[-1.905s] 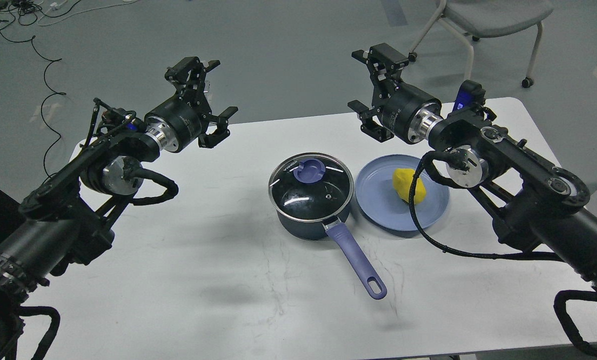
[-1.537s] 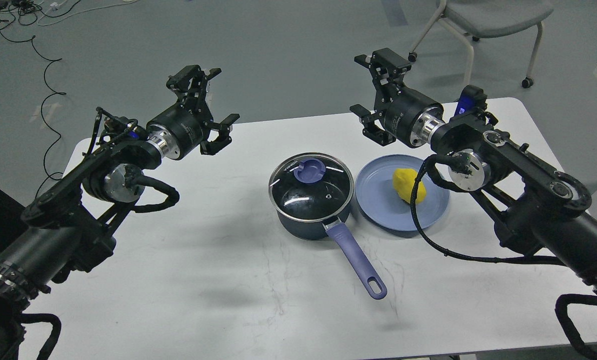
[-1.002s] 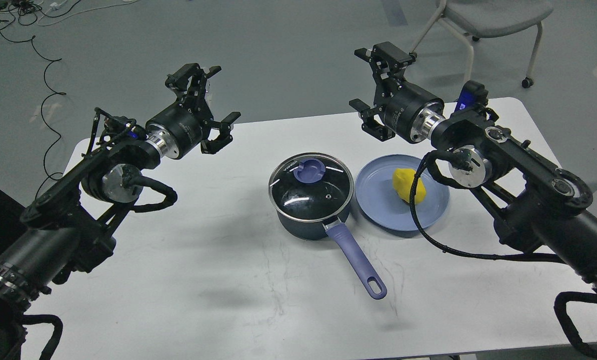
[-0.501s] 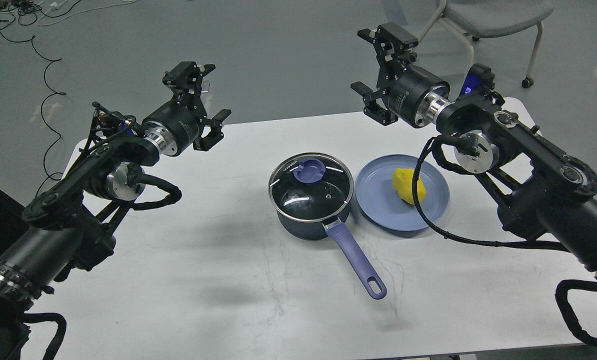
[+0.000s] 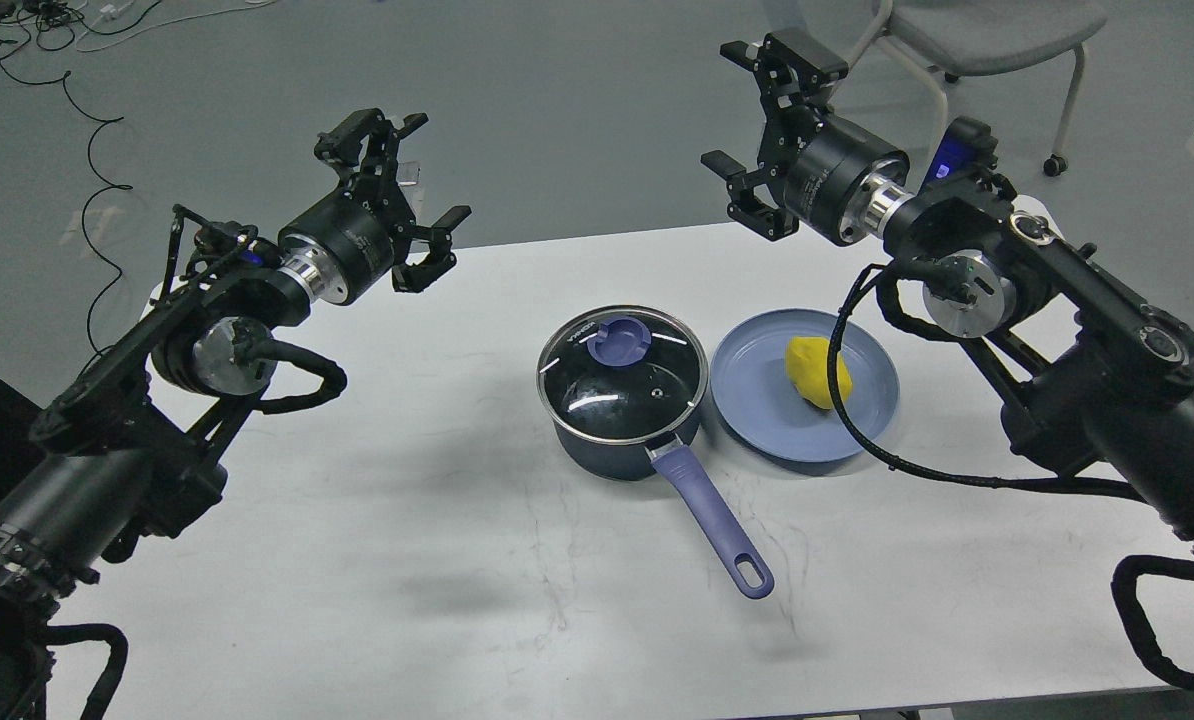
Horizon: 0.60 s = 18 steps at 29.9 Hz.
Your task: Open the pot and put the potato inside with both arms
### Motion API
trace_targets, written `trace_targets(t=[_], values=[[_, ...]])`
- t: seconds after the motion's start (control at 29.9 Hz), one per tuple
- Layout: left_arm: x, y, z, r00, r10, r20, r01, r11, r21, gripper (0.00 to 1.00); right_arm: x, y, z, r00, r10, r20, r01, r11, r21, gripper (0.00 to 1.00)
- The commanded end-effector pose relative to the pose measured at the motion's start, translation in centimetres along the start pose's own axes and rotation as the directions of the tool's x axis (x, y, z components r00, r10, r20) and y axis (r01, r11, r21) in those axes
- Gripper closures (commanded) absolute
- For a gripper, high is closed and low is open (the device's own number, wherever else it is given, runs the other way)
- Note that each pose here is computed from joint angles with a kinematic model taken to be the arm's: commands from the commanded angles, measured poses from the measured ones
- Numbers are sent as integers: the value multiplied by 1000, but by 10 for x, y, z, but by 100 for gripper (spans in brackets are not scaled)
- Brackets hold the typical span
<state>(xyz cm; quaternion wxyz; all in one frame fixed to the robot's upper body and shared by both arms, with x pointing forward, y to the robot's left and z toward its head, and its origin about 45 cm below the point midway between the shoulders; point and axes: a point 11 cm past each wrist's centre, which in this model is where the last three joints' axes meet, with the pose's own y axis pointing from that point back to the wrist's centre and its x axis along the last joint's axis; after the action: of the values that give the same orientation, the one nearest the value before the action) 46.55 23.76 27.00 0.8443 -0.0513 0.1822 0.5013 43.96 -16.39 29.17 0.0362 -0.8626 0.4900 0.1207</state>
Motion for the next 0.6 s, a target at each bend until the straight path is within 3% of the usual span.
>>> trace_targets(t=[0.0,0.13,0.2,0.27,0.3,0.37,0.47,0.57], values=[[-1,0,3,1000,1,14,-1,1000,-22,2,0,0,2,1000,0,-1,0,1000,-4,0],[-4,-3,5,999,-5,51,7,999,-45,2,0,0,2,1000,-1,-3,1,1000,-6,0],[-6,-4,6,987,2,161,7,998,-55,2,-1,0,3,1000,-2,-4,2,1000,-8,0],[-6,-5,9,908,31,418,-9,998,-55,2,0,0,3,1000,-2,-2,2,1000,-8,0],[-6,-5,9,907,31,419,-9,998,-55,2,0,0,3,1000,-2,-2,2,1000,-8,0],[-6,-7,17,738,78,670,-44,997,-68,2,2,2,5,1000,3,-1,-3,1000,-12,0],[-29,-7,42,577,70,814,34,993,-109,2,3,3,7,1000,6,-2,-6,1000,-15,0],[-58,-5,62,503,53,863,161,975,-153,2,3,3,7,1000,7,0,-7,1000,-14,0]])
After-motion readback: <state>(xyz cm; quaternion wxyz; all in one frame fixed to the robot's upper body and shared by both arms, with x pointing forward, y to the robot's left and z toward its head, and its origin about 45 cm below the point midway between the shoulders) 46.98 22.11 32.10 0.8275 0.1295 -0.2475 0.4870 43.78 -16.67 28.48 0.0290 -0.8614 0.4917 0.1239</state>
